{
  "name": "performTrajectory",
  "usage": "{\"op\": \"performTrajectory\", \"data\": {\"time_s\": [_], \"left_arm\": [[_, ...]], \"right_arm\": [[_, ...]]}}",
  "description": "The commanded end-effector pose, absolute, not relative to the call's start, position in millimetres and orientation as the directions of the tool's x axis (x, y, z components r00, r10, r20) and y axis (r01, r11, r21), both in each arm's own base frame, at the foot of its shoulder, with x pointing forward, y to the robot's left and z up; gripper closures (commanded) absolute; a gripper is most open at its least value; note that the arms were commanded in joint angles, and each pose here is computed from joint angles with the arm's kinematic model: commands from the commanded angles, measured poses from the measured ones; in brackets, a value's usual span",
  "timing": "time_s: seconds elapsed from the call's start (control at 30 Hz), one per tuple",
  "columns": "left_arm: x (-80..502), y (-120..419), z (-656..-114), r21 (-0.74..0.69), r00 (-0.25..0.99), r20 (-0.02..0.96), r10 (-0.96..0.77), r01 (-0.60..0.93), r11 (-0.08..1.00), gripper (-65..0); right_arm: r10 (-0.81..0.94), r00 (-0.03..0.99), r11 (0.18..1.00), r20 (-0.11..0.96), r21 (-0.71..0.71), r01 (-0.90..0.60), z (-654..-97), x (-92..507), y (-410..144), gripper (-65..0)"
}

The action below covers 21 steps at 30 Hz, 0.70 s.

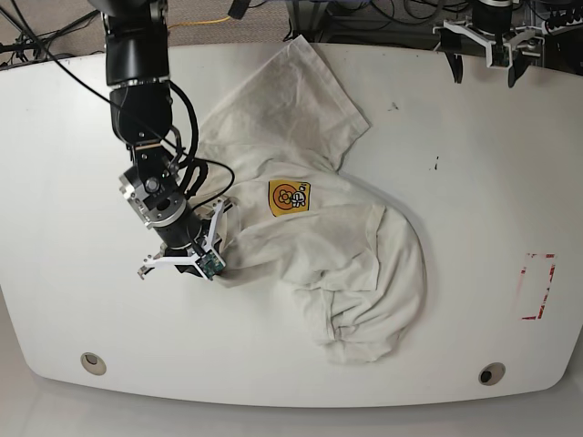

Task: Fold the T-shirt properly
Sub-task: 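Grasp the white T-shirt edge with the right gripper and drag it outward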

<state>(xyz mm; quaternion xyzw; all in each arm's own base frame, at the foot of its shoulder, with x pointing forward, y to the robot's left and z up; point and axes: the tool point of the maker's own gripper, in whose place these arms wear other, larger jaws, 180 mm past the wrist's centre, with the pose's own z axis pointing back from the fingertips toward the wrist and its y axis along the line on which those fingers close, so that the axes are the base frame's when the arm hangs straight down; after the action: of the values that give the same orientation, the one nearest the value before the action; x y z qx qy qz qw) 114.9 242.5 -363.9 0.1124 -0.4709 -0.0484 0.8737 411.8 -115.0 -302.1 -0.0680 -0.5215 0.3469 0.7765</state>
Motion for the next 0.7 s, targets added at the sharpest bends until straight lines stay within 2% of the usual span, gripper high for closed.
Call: {"op": "performTrajectory", "data": {"time_s": [0.0, 0.27, 0.43, 0.5, 0.53, 0.67], "left_arm": [[117.6, 244.9, -355.0, 0.261, 0.527, 0.822, -0.217, -0.010, 0.965, -52.9], [122.5, 246.6, -352.7, 0.267, 0.516, 0.827, -0.223, -0.011, 0.964, -52.9], [124.1, 247.7, -352.2, 0.274, 0.513, 0.825, -0.235, 0.000, 0.962, -52.9], [124.1, 246.7, -352.5, 0.271, 0.514, 0.826, -0.234, 0.002, 0.962, -52.9], [125.2, 246.7, -352.2, 0.271, 0.511, 0.827, -0.234, 0.001, 0.962, -52.9], [139.6, 243.0, -349.3, 0.263, 0.482, 0.846, -0.230, -0.001, 0.965, -52.9]], "right_arm": [[0.600, 0.204, 0.764, 0.774, -0.477, -0.435, -290.8, 435.6, -125.3, -0.2], [0.558, 0.260, 0.800, 0.788, -0.428, -0.421, -298.8, 491.5, -146.5, -0.2], [0.518, 0.338, 0.837, 0.786, -0.383, -0.391, -310.5, 506.7, -167.9, -0.8], [0.479, 0.368, 0.864, 0.797, -0.352, -0.361, -313.7, 508.2, -179.4, -3.0], [0.446, 0.374, 0.882, 0.813, -0.328, -0.338, -311.7, 509.2, -183.3, -7.8], [0.289, 0.353, 0.948, 0.890, -0.214, -0.238, -290.8, 506.3, -205.3, -36.1]]}}
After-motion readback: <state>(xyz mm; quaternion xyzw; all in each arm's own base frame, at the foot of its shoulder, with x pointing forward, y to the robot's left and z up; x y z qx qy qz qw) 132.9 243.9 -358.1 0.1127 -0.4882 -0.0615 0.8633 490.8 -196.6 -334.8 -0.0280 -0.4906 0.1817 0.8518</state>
